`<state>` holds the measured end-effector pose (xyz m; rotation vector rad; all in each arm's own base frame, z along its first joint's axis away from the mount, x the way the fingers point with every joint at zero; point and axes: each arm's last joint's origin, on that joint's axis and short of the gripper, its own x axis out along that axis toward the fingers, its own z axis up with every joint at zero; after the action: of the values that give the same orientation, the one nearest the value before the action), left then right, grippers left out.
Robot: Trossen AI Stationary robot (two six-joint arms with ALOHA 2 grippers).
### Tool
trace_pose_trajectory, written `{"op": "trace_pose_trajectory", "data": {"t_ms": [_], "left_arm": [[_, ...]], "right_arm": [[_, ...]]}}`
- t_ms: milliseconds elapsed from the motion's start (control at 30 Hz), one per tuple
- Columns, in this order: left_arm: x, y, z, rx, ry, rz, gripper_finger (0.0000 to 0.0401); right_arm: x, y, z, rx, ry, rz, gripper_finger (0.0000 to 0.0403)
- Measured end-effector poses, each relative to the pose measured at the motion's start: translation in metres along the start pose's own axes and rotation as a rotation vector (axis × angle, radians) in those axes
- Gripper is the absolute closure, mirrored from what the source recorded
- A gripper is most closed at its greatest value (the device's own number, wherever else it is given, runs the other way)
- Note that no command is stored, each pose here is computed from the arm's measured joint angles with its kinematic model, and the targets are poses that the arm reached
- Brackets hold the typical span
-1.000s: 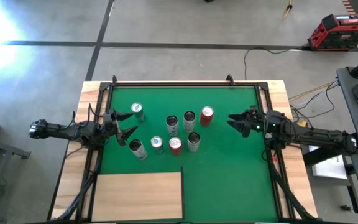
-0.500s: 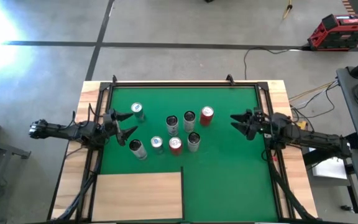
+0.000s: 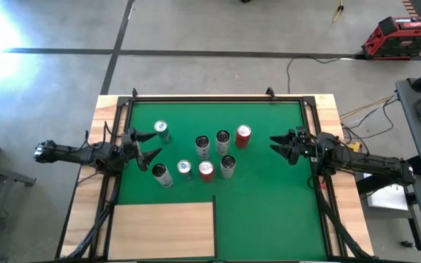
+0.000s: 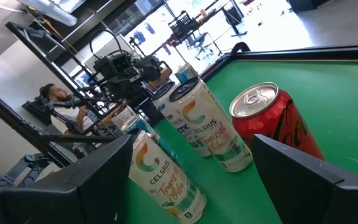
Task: Place canned beverage on shelf
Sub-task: Put the top blue soda can on the shelf
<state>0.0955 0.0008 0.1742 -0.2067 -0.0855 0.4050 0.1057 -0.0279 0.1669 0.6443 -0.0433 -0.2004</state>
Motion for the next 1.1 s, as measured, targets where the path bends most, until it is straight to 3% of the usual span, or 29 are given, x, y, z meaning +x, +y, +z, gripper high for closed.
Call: {"op": "trace_pose_trajectory", "data": {"t_ms": [567, 767, 900, 1033, 1100], "left_arm": [[0.0, 0.0, 0.0, 0.0, 0.0, 0.0, 0.0046], [0.0, 0.0016, 0.0008, -0.002, -0.017, 0.059, 0.0046], [0.0, 0.0027, 0.0054, -0.131, -0.072, 0.118, 0.0046], [0.0005, 0.0068, -0.0019, -0.31, -0.059, 0.248, 0.0046], [0.0012, 0.0072, -0.0019, -0.322, -0.07, 0.278, 0.0046]], "right_arm": [[0.0, -0.0003, -0.0003, 0.0, 0.001, -0.001, 0.0085], [0.0, -0.0003, -0.0003, 0.0, 0.001, -0.001, 0.0085], [0.0, -0.0003, -0.0003, 0.0, 0.0, -0.001, 0.0085], [0.0, -0.0003, -0.0004, 0.001, 0.001, -0.002, 0.0085], [0.0, -0.0004, -0.0004, 0.001, 0.001, -0.002, 0.0085]]}}
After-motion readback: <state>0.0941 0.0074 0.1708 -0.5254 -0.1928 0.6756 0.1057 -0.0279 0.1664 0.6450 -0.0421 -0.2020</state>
